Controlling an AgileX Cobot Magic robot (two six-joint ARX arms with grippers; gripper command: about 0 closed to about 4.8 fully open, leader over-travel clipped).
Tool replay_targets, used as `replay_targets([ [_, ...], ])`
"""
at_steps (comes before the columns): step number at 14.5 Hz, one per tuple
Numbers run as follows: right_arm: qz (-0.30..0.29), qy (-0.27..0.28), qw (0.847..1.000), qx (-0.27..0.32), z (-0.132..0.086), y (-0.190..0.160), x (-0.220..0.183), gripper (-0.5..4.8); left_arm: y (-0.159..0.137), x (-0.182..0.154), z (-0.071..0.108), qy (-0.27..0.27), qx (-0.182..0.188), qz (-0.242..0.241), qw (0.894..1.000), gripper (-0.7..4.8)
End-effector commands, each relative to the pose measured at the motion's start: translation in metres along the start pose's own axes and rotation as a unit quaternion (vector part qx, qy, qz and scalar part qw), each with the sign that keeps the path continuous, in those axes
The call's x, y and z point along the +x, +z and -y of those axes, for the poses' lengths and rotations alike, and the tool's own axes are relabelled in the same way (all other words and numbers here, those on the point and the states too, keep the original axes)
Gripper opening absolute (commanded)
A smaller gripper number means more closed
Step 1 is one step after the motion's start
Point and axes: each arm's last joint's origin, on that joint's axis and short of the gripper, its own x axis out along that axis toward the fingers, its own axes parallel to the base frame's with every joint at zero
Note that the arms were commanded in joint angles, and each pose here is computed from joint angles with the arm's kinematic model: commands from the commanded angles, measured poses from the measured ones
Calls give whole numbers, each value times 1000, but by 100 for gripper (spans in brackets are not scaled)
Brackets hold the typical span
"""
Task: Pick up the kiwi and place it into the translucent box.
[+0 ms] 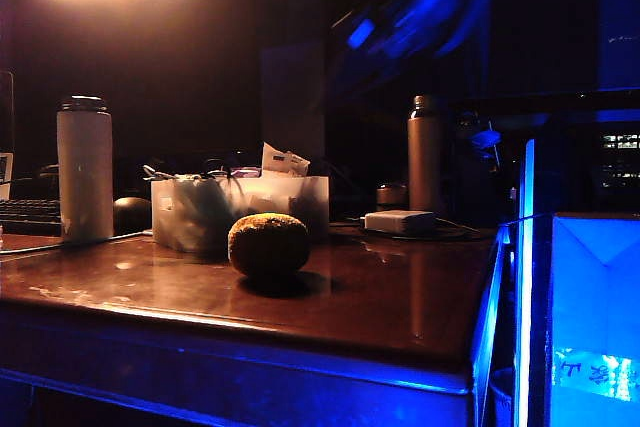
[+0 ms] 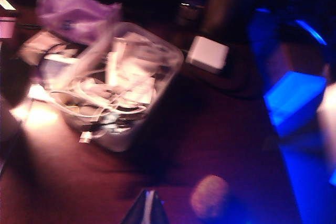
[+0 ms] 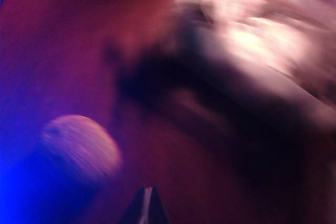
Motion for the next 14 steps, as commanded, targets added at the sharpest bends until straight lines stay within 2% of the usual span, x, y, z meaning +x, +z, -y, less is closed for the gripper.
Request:
replay_targets([
  [1,-11,24,998,-49,-17,5,31,362,3,-2,1,0,8,11,1000,-4],
  [2,-17,30,998,-56,-23,4,42,479,3,-2,1,2,10,10,1000,-4],
  [6,-43,58,994,-84,-40,-1,71,479,4,-2,0,9,18,18,1000,-4],
  [14,-71,83,990,-91,-45,-26,109,479,4,-2,0,9,18,19,1000,-4],
])
